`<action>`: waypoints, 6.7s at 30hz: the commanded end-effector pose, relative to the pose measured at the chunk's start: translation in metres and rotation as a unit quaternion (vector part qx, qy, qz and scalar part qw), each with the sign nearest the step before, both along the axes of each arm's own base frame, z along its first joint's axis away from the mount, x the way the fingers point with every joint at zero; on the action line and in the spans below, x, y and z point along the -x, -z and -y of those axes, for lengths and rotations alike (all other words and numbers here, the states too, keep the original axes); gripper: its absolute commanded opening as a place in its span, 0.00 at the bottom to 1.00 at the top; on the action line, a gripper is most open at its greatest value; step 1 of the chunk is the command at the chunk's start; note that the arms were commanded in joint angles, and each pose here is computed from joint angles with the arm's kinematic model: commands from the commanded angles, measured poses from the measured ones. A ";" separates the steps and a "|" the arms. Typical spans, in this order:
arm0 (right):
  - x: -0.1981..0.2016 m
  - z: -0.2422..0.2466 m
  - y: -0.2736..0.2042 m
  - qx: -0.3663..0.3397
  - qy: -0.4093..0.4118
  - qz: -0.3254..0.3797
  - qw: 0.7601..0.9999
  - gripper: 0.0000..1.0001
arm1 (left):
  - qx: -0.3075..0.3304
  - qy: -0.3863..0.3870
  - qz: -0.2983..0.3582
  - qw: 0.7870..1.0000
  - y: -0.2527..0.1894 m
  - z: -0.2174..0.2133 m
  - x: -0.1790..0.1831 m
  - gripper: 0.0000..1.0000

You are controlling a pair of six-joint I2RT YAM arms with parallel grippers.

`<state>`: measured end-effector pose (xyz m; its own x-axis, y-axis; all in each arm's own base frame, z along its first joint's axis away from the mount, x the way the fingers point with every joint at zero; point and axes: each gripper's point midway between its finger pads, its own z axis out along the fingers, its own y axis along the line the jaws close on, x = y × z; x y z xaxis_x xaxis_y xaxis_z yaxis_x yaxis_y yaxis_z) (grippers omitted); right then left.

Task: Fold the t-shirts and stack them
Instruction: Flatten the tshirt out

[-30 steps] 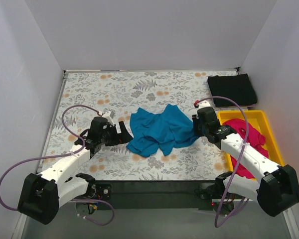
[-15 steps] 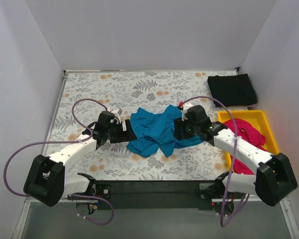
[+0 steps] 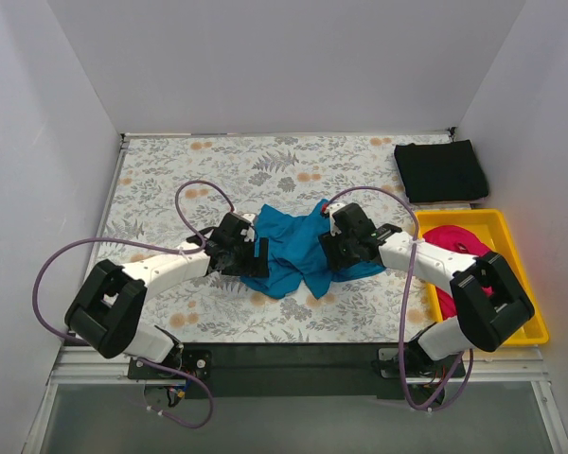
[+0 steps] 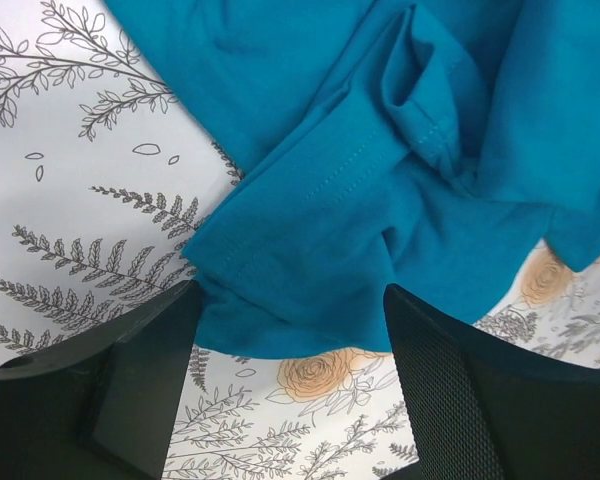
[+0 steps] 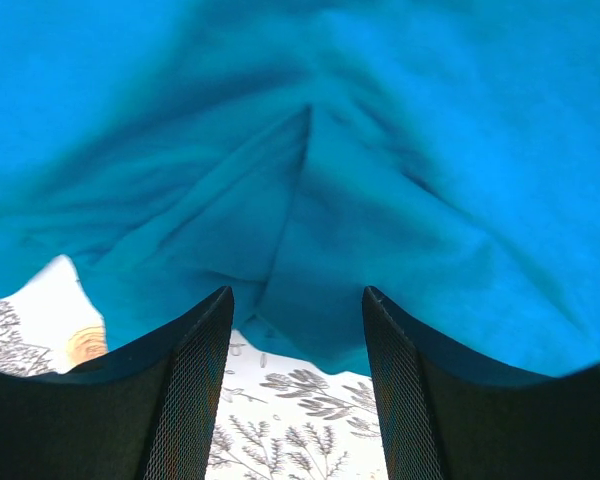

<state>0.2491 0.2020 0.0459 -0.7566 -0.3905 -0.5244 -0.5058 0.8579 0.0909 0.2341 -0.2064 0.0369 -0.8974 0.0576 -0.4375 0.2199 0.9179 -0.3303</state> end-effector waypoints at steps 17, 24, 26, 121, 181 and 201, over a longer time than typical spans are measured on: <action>-0.003 0.019 0.004 0.044 0.018 0.016 0.999 0.61 | -0.038 -0.062 0.026 0.997 0.000 -0.003 -0.026 0.58; 0.001 0.027 0.013 0.059 0.023 0.010 0.998 0.61 | -0.037 -0.055 0.014 0.998 0.012 0.004 -0.029 0.49; 0.001 0.028 0.014 0.063 0.024 0.010 0.998 0.61 | -0.039 -0.054 0.016 0.998 0.013 0.003 -0.029 0.49; -0.128 0.036 0.017 0.047 0.188 0.042 0.980 0.54 | -0.049 -0.312 0.277 0.907 -0.153 -0.185 -0.037 0.00; -0.072 0.097 -0.395 -0.029 0.066 0.477 0.876 0.01 | -0.201 -0.146 0.634 0.732 -0.490 -0.191 -0.129 0.00; -0.247 0.100 -0.083 0.127 0.089 0.287 0.945 0.01 | -0.228 -0.035 0.348 0.909 -0.087 -0.142 -0.299 0.00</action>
<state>0.4542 0.1005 0.0890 -0.5540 -0.4876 -0.6747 -0.3183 0.8730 -0.3695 0.5053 -0.0579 0.0952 -0.5132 0.3540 -0.7818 0.1975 0.9352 0.2938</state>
